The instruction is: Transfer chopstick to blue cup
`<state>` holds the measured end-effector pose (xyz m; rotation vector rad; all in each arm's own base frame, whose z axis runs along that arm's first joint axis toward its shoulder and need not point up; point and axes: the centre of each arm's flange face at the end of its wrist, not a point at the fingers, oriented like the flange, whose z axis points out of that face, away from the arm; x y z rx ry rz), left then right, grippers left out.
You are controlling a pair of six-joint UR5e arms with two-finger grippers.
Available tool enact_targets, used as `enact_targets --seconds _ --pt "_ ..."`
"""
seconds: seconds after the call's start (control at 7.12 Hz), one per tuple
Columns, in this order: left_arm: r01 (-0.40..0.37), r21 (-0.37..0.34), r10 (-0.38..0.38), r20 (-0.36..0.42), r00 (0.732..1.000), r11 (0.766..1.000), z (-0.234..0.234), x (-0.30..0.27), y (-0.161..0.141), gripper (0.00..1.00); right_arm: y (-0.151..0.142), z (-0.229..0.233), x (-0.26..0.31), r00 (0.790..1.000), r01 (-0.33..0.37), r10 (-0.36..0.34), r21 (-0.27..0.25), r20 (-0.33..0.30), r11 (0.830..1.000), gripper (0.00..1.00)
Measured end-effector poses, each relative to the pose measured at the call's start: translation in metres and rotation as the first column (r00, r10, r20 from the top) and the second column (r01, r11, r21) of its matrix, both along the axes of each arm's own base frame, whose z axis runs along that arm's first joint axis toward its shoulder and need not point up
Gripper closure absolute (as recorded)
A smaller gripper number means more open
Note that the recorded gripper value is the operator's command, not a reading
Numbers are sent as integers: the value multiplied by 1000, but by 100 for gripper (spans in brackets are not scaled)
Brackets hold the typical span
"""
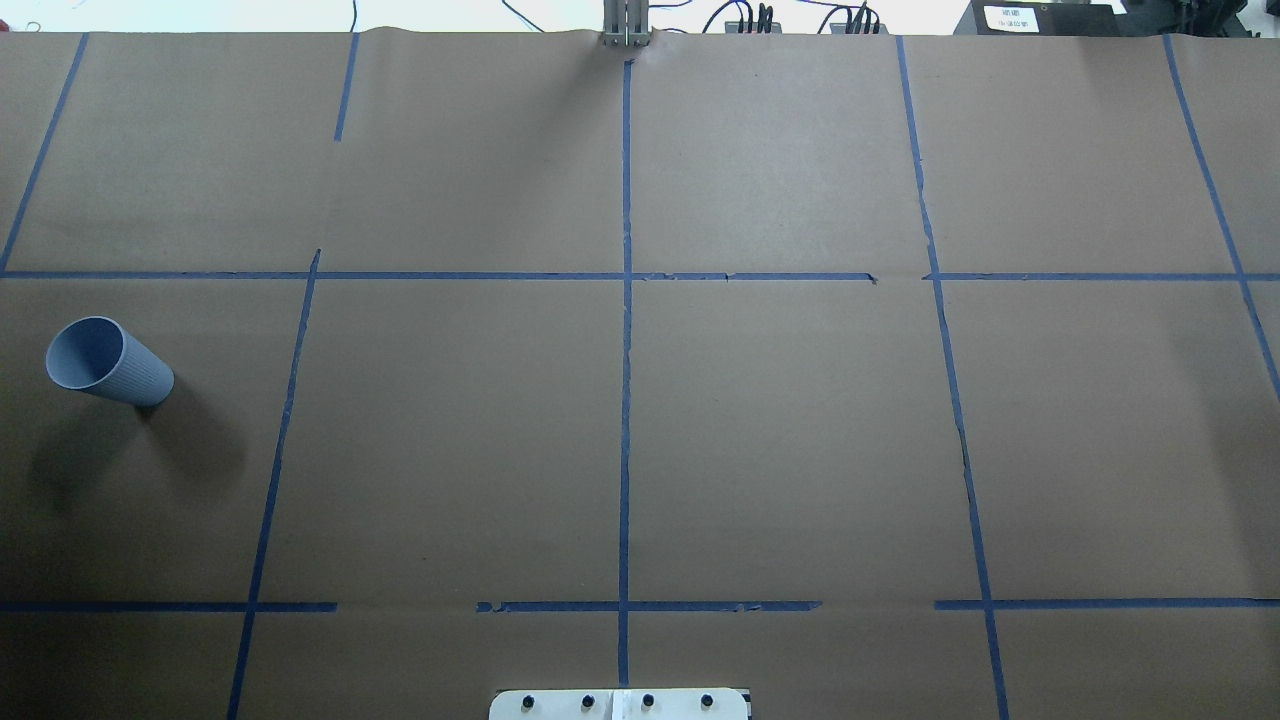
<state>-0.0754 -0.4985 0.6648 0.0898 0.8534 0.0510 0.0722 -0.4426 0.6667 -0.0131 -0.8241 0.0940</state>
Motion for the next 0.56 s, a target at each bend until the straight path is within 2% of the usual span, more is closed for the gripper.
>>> enact_targets --seconds 0.56 --pt "-1 2 1 0 1000 1000 0 0 0 0 -3 -5 0 1000 -7 7 3 2 1000 0"
